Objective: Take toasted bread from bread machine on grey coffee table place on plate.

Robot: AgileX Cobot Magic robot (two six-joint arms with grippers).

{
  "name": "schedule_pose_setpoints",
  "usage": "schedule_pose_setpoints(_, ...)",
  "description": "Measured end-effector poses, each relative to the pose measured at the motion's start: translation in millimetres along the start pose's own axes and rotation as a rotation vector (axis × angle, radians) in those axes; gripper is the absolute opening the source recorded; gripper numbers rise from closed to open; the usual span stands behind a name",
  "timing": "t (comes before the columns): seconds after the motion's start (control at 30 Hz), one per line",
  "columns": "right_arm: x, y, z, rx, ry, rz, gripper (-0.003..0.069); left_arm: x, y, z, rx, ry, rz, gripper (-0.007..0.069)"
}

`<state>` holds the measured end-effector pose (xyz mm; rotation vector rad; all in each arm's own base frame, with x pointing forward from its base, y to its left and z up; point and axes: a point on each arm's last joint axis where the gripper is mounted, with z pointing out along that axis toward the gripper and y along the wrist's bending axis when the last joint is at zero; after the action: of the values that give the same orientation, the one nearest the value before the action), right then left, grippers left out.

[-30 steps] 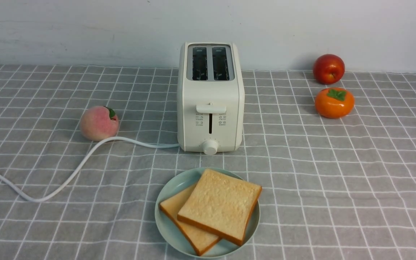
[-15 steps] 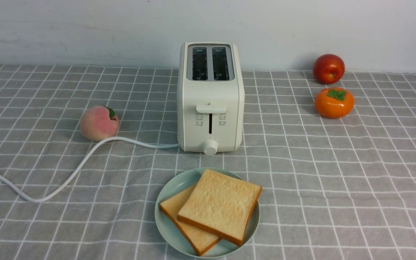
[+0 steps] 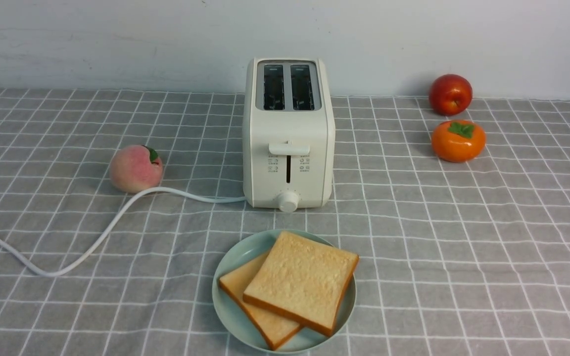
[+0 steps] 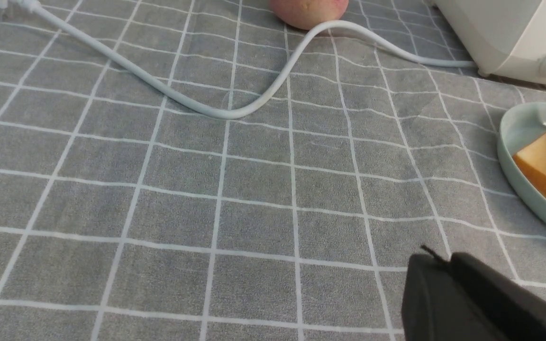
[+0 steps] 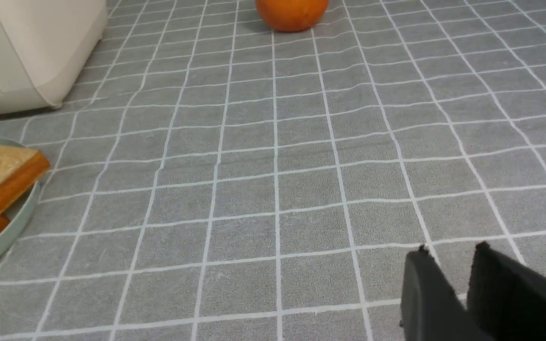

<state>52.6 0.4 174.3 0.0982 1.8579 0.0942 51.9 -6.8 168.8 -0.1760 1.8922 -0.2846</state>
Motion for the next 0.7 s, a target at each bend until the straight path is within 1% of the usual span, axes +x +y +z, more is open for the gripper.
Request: schedule_pose_setpoints(0.7, 0.0, 0.0, 0.0, 0.000, 0.000, 0.000, 0.0179, 0.0, 0.0, 0.0, 0.000, 0.000, 0.000, 0.0038)
